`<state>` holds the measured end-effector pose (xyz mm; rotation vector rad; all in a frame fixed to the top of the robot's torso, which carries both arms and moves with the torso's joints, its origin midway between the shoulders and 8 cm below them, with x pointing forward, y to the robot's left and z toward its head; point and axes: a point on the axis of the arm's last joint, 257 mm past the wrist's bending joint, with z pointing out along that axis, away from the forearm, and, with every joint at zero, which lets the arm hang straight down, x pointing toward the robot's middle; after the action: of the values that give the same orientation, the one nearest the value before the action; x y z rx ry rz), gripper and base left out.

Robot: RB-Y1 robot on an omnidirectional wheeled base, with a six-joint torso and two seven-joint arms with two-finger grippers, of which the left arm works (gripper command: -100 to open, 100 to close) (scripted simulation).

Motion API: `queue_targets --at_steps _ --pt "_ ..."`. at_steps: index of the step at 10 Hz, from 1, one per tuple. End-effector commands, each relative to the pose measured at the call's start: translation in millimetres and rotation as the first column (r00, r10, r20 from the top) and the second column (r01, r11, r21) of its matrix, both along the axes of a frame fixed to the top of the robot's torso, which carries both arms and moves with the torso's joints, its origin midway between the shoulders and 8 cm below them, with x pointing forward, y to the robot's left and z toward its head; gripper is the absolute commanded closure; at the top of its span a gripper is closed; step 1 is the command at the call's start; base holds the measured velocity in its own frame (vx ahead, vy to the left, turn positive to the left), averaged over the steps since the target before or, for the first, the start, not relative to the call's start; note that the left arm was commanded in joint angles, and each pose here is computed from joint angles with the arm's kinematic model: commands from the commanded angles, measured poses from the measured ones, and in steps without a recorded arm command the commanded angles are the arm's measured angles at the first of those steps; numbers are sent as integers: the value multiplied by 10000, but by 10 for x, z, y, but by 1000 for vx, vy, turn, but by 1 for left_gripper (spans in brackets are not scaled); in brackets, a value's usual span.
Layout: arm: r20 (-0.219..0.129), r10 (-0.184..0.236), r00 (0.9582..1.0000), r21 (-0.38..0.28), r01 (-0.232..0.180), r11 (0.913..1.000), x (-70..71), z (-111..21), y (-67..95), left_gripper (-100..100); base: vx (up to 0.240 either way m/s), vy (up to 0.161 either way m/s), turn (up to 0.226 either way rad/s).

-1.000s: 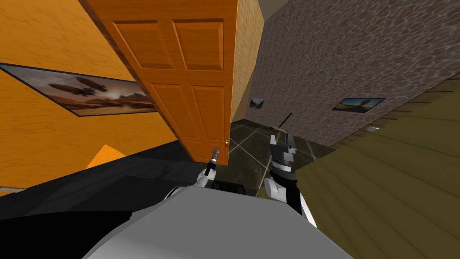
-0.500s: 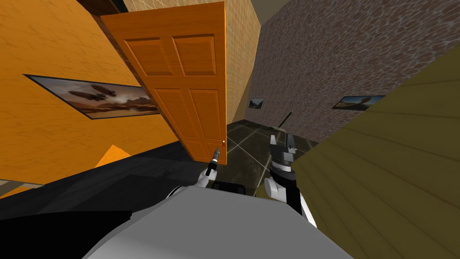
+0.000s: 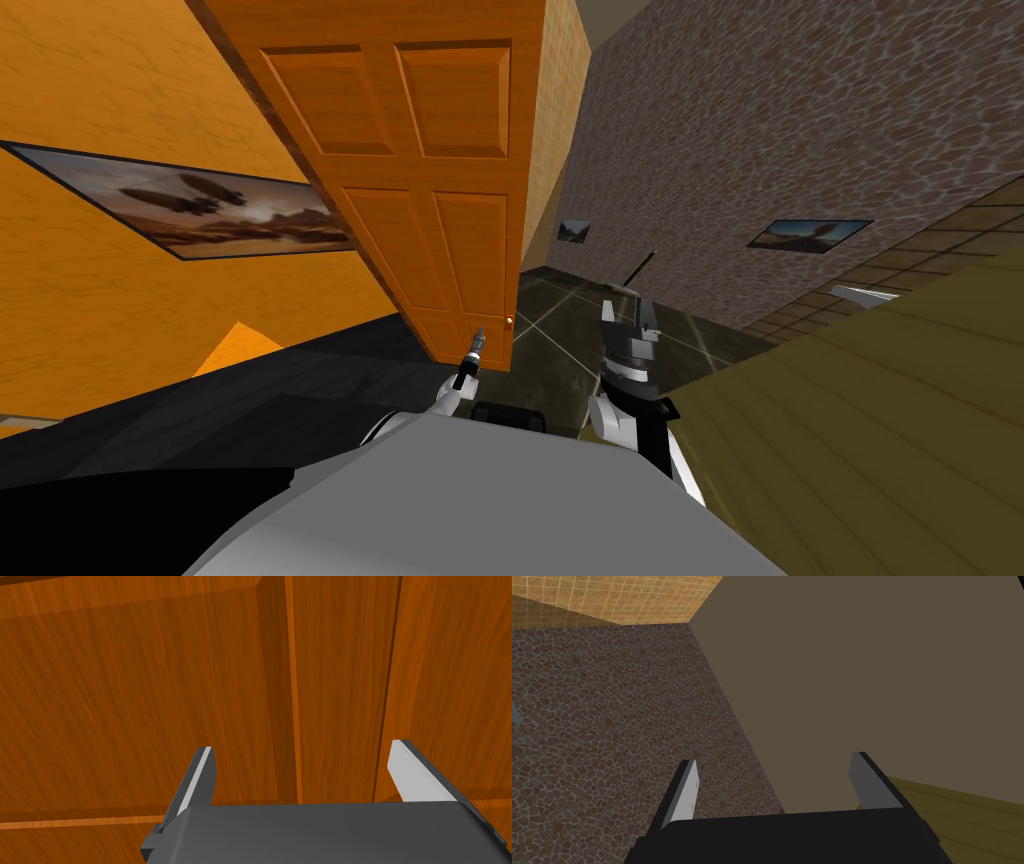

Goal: Push the door open

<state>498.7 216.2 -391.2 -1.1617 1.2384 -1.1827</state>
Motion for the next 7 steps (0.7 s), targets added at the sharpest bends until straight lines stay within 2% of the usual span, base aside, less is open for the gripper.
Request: queue_targets --at_steps 1,3,4,7 --pt "23 68 10000 242 -69 9997 7 14 148 -100 148 148 -11" --pt "69 181 9998 571 -184 9982 16 37 347 -100 182 88 -25" --pt "85 220 9997 640 -225 9977 16 43 391 -100 211 7 -30" --pt "87 232 9997 486 -236 9985 7 34 309 -100 159 -101 -17"
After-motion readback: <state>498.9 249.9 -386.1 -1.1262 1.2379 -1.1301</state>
